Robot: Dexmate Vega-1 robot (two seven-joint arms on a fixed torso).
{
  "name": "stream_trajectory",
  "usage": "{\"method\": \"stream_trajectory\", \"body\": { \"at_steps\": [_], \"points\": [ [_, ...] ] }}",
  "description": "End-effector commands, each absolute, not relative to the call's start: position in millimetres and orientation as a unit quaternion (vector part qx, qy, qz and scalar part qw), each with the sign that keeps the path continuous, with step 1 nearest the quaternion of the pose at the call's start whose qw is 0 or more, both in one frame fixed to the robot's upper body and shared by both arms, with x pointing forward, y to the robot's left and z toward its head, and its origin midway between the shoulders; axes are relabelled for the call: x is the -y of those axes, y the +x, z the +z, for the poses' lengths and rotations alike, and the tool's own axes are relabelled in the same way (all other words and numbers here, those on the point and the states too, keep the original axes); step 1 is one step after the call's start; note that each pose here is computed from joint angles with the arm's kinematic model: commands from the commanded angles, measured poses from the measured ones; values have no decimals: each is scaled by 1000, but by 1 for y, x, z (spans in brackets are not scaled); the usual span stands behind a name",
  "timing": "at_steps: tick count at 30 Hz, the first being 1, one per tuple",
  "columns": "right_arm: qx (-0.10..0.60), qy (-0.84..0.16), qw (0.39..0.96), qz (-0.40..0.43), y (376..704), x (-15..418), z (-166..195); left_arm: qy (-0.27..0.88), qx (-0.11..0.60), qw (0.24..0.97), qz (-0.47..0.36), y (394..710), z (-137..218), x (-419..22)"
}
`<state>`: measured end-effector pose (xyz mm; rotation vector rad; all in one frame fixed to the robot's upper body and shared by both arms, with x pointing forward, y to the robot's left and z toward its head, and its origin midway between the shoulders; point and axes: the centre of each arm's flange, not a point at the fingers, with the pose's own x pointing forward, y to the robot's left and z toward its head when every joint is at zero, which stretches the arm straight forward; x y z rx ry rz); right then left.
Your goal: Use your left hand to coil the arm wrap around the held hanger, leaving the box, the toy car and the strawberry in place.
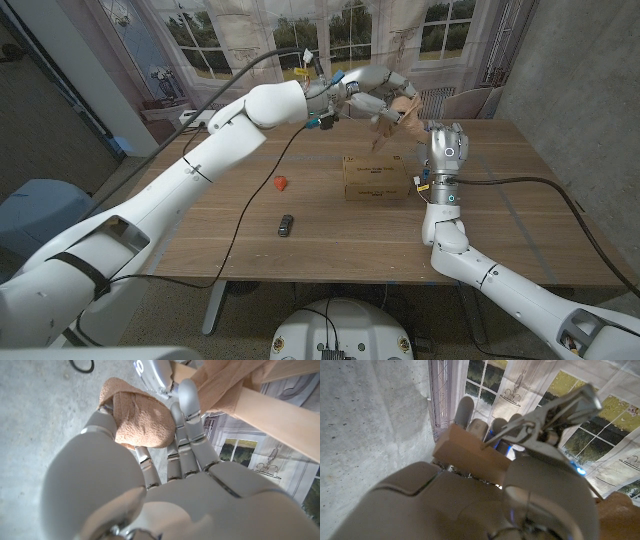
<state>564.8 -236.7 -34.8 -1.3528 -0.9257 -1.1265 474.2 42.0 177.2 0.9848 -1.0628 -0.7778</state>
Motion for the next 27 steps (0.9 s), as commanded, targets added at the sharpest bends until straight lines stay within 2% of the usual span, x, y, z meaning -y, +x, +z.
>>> {"method": "stream_trajectory", "body": {
  "at_steps": [1,14,27],
  "points": [
    [400,-571,543,-468,569,238,-39,326,499,728,-339,483,195,-57],
    [419,-578,535,-453,572,235,-43,309,522,757,-240,487,222,-69],
    [463,-556,526,-447,566,234,-49,359,475,781,-187,505,251,-69]
  ]
}}
